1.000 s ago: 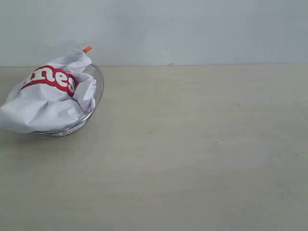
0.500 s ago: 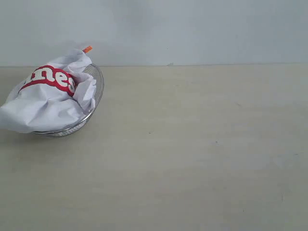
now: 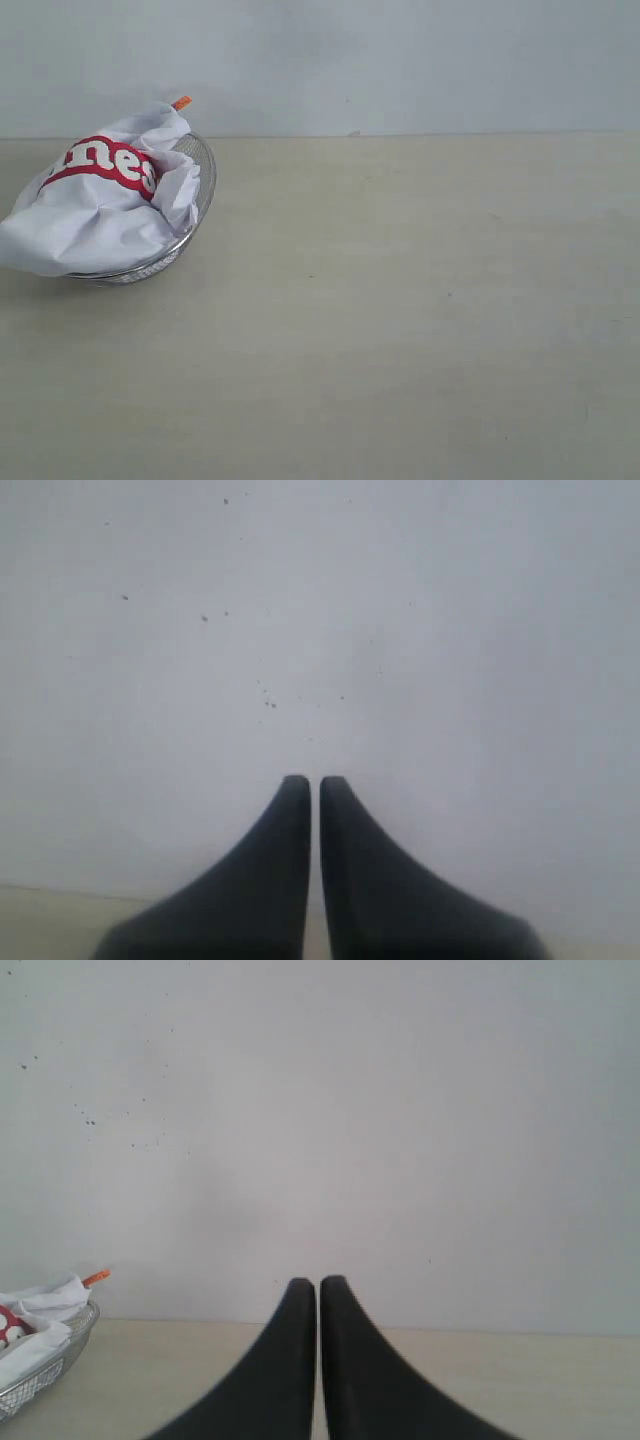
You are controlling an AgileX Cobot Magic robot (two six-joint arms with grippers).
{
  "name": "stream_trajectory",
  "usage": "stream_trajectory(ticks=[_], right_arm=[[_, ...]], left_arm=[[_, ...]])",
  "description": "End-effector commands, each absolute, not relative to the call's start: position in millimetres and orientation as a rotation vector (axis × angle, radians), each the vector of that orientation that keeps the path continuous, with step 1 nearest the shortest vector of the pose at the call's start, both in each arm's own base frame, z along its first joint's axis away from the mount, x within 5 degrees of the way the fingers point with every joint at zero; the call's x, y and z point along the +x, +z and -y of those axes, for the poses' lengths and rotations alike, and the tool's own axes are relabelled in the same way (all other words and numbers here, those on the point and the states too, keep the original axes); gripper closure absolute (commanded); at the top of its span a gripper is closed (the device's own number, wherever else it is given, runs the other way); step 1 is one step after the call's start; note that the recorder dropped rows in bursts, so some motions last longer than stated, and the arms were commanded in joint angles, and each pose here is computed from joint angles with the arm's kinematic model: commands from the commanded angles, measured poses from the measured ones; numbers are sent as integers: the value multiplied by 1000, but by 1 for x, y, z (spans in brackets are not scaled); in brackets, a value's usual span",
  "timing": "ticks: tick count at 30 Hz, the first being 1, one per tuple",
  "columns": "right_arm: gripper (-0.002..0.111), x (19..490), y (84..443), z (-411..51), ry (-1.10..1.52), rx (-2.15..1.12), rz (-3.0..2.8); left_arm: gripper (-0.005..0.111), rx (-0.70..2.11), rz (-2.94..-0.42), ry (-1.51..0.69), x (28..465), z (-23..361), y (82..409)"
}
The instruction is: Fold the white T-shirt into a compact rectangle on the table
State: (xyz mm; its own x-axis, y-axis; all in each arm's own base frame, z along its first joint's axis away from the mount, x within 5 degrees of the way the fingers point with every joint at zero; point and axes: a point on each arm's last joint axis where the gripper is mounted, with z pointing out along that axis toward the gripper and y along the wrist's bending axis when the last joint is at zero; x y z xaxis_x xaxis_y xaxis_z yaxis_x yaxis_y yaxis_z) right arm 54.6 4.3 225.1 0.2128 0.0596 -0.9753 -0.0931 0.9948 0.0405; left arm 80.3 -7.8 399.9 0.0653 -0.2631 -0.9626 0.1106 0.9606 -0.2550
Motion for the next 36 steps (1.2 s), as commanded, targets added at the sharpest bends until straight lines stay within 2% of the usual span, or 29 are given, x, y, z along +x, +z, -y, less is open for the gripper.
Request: stream_trajectory(ticks=[1, 4, 8, 16, 21, 24, 28, 30, 36], right_arm=[[109, 54, 226, -4, 101, -30, -1339], [109, 54, 226, -4, 101, -30, -1339], [109, 54, 226, -4, 101, -30, -1339], [109, 54, 226, -4, 101, -30, -1339], [109, 54, 226, -4, 101, -30, -1339], [109, 54, 226, -4, 101, -30, -1339], [109, 54, 226, -4, 101, -30, -1339], [109, 54, 226, -4, 101, -30, -1339], [109, 54, 226, -4, 101, -30, -1339]], left_arm=[[102, -212, -1607, -298, 134, 7, 434], [102, -268, -1737, -255, 172, 0, 440], [102, -278, -1934, -175, 224, -14, 423], [102, -126, -2235, -283, 316, -45, 333], [101, -106, -2421, -261, 349, -56, 271], [87, -126, -2481, -278, 362, -60, 246], [54, -143, -2510, -291, 372, -62, 230], [44, -155, -2513, -303, 376, -63, 226], [42, -78, -2488, -433, 388, -46, 217]])
